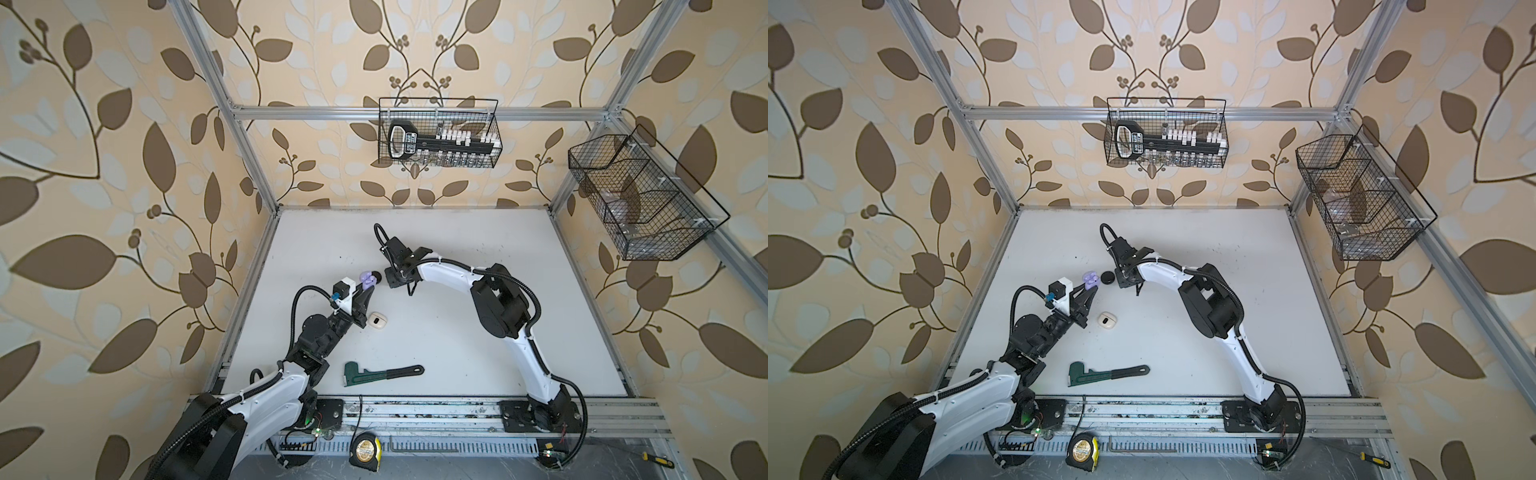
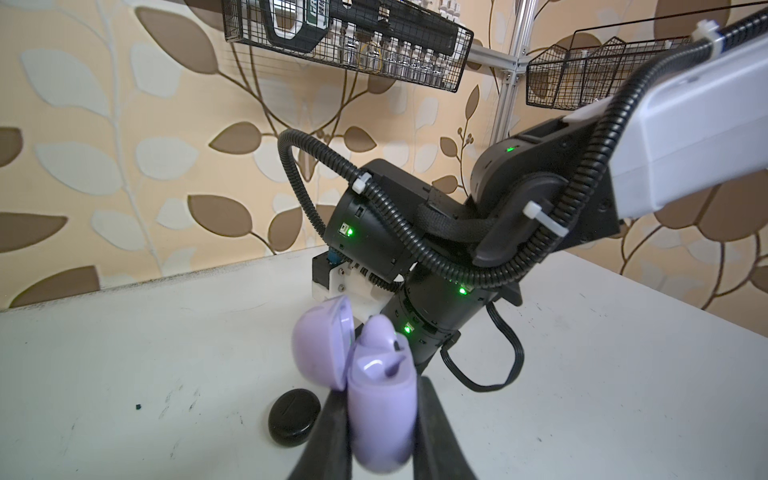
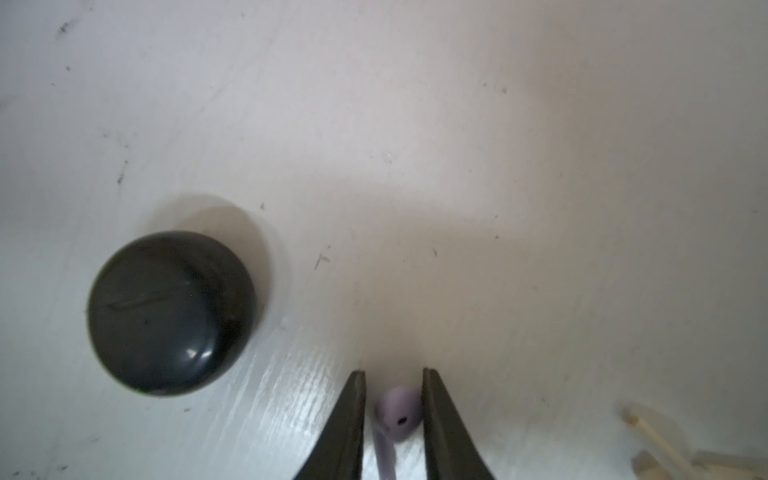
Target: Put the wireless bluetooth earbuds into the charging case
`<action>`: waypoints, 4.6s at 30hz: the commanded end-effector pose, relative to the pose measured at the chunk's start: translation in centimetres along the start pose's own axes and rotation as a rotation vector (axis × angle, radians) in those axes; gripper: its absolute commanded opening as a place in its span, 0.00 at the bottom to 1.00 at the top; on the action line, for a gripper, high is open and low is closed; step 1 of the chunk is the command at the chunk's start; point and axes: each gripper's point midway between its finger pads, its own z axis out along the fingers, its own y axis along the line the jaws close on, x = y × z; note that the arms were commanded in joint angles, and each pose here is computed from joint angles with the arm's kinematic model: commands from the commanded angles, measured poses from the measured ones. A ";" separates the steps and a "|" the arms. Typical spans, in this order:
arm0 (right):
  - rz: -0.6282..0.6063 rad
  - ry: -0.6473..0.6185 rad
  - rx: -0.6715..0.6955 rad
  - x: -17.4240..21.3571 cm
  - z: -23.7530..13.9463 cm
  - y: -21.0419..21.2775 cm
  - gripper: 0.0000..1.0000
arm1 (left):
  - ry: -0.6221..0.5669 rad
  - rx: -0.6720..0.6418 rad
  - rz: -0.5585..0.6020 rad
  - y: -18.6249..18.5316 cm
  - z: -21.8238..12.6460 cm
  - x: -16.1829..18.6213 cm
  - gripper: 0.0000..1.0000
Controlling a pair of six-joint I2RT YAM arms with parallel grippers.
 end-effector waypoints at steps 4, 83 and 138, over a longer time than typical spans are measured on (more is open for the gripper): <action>-0.017 0.160 0.031 5.2 1.7 -1.2 0.22 | -0.071 0.032 0.015 -0.7 0.4 -2.5 0.00; 0.606 -0.859 -0.431 1.0 -29.6 -4.0 0.15 | 0.021 0.500 -0.266 -7.8 4.8 -0.2 0.00; 0.589 -0.866 -0.387 -0.6 -28.5 -0.7 0.26 | -0.022 0.474 -0.228 -7.6 4.2 -1.2 0.00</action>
